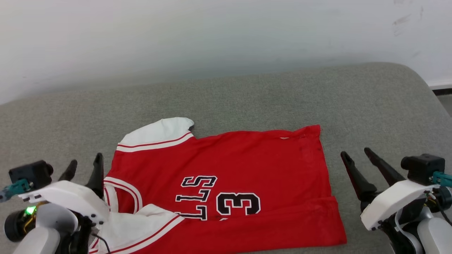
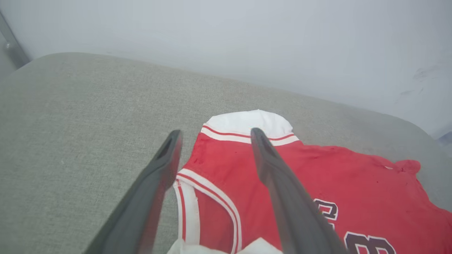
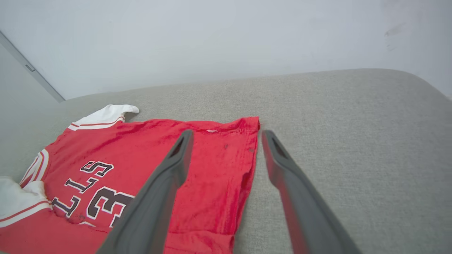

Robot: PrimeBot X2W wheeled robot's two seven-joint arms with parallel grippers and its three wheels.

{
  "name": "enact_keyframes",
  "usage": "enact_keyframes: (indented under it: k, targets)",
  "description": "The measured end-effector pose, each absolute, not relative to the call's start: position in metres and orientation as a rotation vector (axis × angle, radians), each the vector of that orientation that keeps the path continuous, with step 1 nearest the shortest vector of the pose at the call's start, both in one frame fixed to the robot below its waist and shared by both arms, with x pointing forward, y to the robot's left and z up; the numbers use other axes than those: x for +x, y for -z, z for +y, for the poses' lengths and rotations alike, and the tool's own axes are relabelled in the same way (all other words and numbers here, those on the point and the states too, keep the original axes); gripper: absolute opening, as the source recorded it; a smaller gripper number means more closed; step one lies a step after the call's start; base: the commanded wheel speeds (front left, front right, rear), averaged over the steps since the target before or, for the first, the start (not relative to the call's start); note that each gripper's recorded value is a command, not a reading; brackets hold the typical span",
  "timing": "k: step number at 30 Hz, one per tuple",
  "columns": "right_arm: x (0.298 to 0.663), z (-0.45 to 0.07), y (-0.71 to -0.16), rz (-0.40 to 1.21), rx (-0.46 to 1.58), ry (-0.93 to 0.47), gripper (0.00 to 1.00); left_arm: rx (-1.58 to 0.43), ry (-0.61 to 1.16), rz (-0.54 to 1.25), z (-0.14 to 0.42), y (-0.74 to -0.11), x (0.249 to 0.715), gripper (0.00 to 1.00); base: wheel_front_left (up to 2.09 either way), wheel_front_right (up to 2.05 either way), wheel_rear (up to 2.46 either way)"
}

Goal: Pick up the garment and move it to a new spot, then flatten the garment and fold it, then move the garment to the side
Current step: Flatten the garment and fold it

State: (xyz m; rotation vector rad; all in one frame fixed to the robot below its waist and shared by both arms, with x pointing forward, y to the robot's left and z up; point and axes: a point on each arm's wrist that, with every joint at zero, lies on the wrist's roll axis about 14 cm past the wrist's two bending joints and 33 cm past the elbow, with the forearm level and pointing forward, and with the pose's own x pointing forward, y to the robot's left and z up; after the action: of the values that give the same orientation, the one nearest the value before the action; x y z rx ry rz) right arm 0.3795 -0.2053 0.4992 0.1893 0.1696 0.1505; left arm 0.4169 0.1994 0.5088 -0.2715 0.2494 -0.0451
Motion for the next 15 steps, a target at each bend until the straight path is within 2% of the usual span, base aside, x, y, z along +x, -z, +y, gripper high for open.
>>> enact_keyframes:
  k: [9, 15]
  targets:
    - [0.402, -0.214, -0.525, 0.039, 0.166, -0.1, 1.0, -0.287, 0.098, 0.103, 0.184, -0.552, 0.496, 1.0, 0.0, 0.0, 0.0]
    - [0.419, -0.224, -0.515, 0.043, 0.171, -0.053, 1.0, -0.233, 0.214, 0.273, 0.158, -0.52, 0.546, 1.0, 0.0, 0.0, 0.0]
